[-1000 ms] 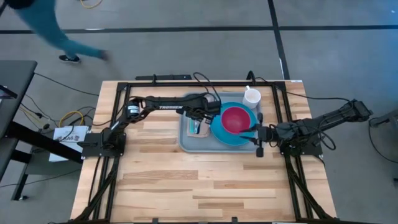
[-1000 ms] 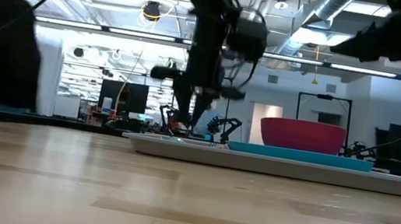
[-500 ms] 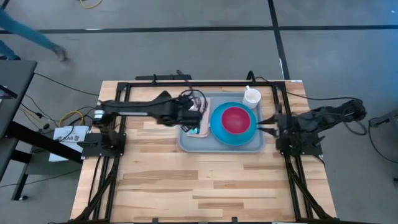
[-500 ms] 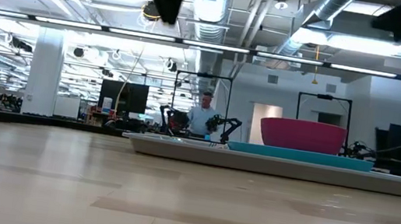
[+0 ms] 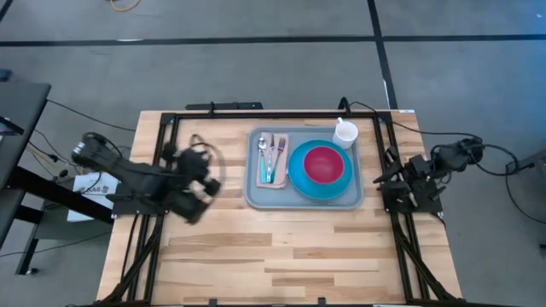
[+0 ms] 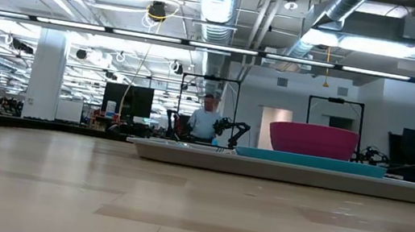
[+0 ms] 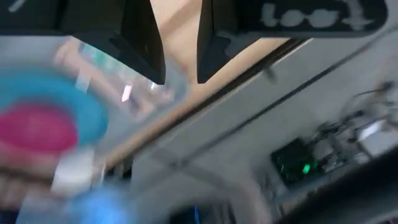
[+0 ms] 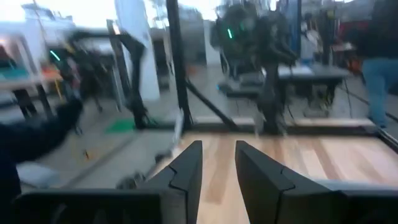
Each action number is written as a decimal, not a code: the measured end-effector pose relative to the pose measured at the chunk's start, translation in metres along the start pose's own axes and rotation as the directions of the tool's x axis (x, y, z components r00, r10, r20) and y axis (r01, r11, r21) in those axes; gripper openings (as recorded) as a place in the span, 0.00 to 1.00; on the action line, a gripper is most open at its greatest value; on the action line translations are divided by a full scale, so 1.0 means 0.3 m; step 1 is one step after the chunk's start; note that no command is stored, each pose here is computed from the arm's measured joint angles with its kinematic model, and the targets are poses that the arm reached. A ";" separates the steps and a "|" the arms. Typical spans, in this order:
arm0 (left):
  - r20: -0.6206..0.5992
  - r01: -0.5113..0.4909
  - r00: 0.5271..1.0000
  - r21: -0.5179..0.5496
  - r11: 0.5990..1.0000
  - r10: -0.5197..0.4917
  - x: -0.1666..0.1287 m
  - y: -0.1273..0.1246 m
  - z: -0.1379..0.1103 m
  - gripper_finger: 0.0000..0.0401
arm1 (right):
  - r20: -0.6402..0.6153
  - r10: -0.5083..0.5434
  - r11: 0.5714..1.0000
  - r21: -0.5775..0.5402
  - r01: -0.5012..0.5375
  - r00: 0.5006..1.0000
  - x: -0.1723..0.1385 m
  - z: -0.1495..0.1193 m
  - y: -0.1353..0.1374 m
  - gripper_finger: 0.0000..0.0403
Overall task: Set up tray
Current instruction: Return to Home Position
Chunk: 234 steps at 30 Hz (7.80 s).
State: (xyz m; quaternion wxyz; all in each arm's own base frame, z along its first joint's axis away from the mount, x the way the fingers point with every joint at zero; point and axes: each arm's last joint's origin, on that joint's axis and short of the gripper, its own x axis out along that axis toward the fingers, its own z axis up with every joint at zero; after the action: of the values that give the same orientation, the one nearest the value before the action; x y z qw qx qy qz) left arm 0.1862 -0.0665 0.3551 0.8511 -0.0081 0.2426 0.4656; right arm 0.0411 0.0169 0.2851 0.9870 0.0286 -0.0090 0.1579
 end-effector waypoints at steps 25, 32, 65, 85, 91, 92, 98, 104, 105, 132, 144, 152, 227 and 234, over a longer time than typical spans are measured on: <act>0.593 0.704 0.566 0.013 0.710 -0.573 0.240 0.022 -0.463 0.20 | 0.172 -0.053 0.992 0.123 0.032 0.984 0.155 -0.340 0.015 0.23; 0.629 0.708 0.491 0.115 0.696 -0.604 0.309 0.059 -0.459 0.20 | 0.154 -0.170 0.980 0.134 0.149 0.973 0.155 -0.346 0.003 0.23; 0.646 0.712 0.378 0.255 0.655 -0.663 0.244 0.273 -0.521 0.20 | 0.149 -0.154 0.982 0.133 0.134 0.977 0.152 -0.331 0.007 0.23; 0.456 0.759 0.465 0.236 0.607 -0.759 0.298 0.229 -0.610 0.20 | 0.150 -0.153 0.982 0.133 0.134 0.977 0.152 -0.331 0.007 0.23; 0.406 0.779 0.453 0.252 0.574 -0.793 0.304 0.217 -0.618 0.20 | 0.150 -0.153 0.982 0.134 0.134 0.977 0.151 -0.330 0.007 0.23; 0.401 0.779 0.456 0.251 0.574 -0.795 0.305 0.216 -0.619 0.20 | 0.150 -0.153 0.982 0.134 0.134 0.977 0.151 -0.330 0.007 0.23; 0.396 0.790 0.458 0.229 0.569 -0.796 0.306 0.214 -0.620 0.20 | 0.150 -0.153 0.982 0.134 0.134 0.977 0.151 -0.330 0.007 0.23; 0.395 0.791 0.459 0.226 0.568 -0.796 0.306 0.214 -0.621 0.20 | 0.150 -0.153 0.982 0.134 0.134 0.977 0.151 -0.330 0.007 0.23; 0.395 0.792 0.459 0.224 0.568 -0.796 0.307 0.214 -0.621 0.20 | 0.150 -0.153 0.982 0.134 0.134 0.977 0.151 -0.330 0.007 0.23; 0.394 0.791 0.460 0.225 0.569 -0.796 0.307 0.214 -0.622 0.20 | 0.150 -0.153 0.982 0.134 0.134 0.977 0.151 -0.330 0.007 0.23; 0.393 0.787 0.461 0.233 0.571 -0.796 0.308 0.214 -0.622 0.20 | 0.150 -0.153 0.982 0.134 0.134 0.977 0.151 -0.330 0.007 0.23; 0.393 0.787 0.461 0.234 0.571 -0.796 0.308 0.214 -0.622 0.20 | 0.150 -0.153 0.982 0.134 0.134 0.977 0.151 -0.330 0.007 0.23; 0.393 0.789 0.461 0.229 0.571 -0.795 0.308 0.214 -0.622 0.20 | 0.150 -0.154 0.982 0.134 0.134 0.977 0.151 -0.330 0.007 0.23; 0.393 0.789 0.462 0.228 0.570 -0.795 0.308 0.214 -0.622 0.20 | 0.150 -0.154 0.982 0.134 0.134 0.977 0.151 -0.330 0.007 0.23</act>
State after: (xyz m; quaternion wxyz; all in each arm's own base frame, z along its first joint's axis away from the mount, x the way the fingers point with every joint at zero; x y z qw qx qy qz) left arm 0.1008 -0.0022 0.1652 0.9999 -0.0048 0.0081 0.0038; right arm 0.0845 0.0388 0.1875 0.9883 0.1024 -0.0761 0.0834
